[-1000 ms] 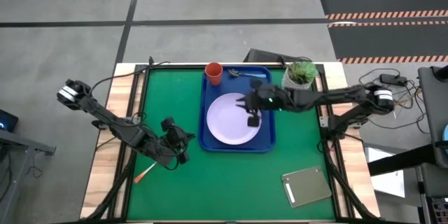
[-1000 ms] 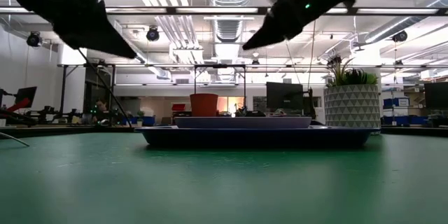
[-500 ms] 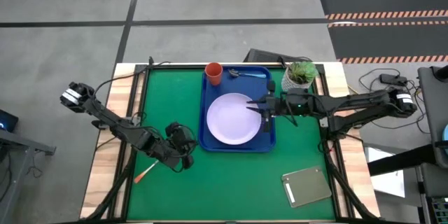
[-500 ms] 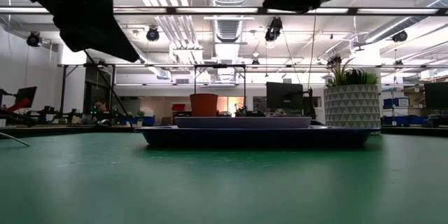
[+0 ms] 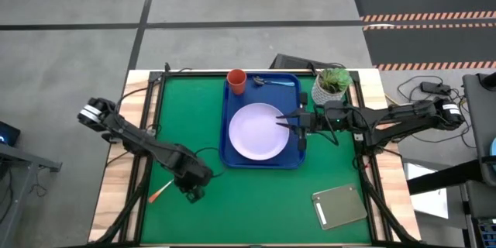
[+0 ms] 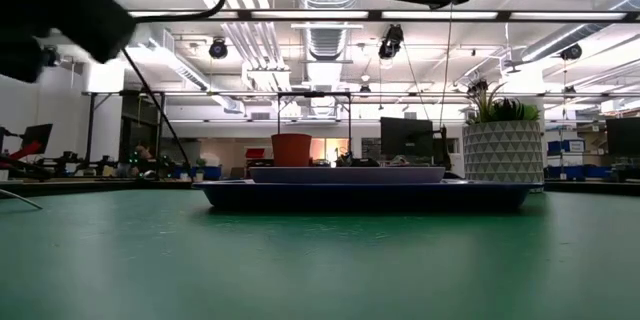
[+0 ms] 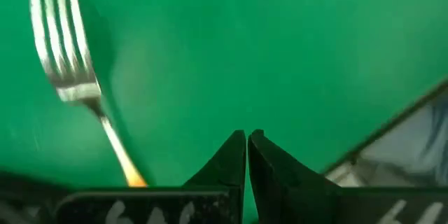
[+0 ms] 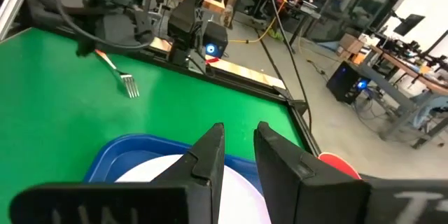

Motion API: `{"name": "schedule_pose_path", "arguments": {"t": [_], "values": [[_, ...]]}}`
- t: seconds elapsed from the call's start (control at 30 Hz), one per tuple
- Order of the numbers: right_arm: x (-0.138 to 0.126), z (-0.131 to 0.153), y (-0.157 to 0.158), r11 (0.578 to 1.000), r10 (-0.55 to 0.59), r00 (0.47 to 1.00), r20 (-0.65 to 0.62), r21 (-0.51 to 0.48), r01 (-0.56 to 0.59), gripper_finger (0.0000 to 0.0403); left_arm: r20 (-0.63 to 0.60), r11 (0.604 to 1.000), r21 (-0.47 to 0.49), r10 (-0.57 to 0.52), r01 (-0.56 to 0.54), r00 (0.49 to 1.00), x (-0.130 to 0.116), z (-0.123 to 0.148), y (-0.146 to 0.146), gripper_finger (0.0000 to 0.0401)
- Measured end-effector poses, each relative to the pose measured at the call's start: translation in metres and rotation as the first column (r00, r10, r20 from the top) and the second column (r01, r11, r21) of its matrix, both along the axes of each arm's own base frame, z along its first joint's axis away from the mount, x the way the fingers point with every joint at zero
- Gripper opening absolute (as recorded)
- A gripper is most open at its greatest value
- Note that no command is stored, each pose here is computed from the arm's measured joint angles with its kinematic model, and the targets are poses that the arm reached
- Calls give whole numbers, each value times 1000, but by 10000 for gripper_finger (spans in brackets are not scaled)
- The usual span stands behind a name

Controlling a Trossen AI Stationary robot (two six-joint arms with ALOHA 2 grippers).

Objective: Pick and place plate/cup/fork/spoon on tray
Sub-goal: Put the orange fork on the blue tray to the left of the blue spoon

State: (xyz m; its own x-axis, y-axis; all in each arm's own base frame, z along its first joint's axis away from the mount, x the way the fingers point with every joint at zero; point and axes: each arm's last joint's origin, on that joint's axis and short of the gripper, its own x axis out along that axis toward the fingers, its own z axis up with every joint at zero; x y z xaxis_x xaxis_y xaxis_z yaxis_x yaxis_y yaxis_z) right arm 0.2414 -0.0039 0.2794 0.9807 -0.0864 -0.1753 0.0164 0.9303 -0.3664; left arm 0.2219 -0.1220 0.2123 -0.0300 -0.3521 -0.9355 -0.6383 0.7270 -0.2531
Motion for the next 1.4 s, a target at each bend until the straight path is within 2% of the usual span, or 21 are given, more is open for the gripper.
{"name": "schedule_pose_path", "arguments": {"t": [0.07,0.13,0.3,0.37,0.73,0.83,1.07,1.17,1.4], "values": [[0,1,0,1000,1,1000,0,-8,-1,68,-35,1000,-5,-19,19,999,-3,-2,-4,0],[0,2,0,1000,2,1000,4,-10,-2,68,-69,999,36,-6,8,998,-8,-7,-5,0],[0,2,0,1000,3,1000,2,-13,-3,68,-160,981,152,148,-123,976,-22,-26,-1,0],[0,1,0,1000,3,1000,1,-19,-3,68,-179,975,169,171,-141,969,-26,-31,-1,0],[0,2,0,999,7,1000,1,-37,-7,68,-152,962,259,128,-86,980,-38,-39,-6,1],[0,2,0,999,7,1000,-1,-37,-7,68,-155,961,263,124,-80,980,-40,-41,-7,18],[0,1,0,999,7,1000,-3,-36,-7,68,-120,943,324,120,-76,986,-44,-44,-8,104],[0,1,0,999,7,1000,-6,-36,-7,68,-131,935,346,135,-82,982,-49,-50,-5,129],[0,1,0,999,7,1000,-6,-36,-7,68,-125,934,343,147,-96,981,-52,-59,-4,126]]}}
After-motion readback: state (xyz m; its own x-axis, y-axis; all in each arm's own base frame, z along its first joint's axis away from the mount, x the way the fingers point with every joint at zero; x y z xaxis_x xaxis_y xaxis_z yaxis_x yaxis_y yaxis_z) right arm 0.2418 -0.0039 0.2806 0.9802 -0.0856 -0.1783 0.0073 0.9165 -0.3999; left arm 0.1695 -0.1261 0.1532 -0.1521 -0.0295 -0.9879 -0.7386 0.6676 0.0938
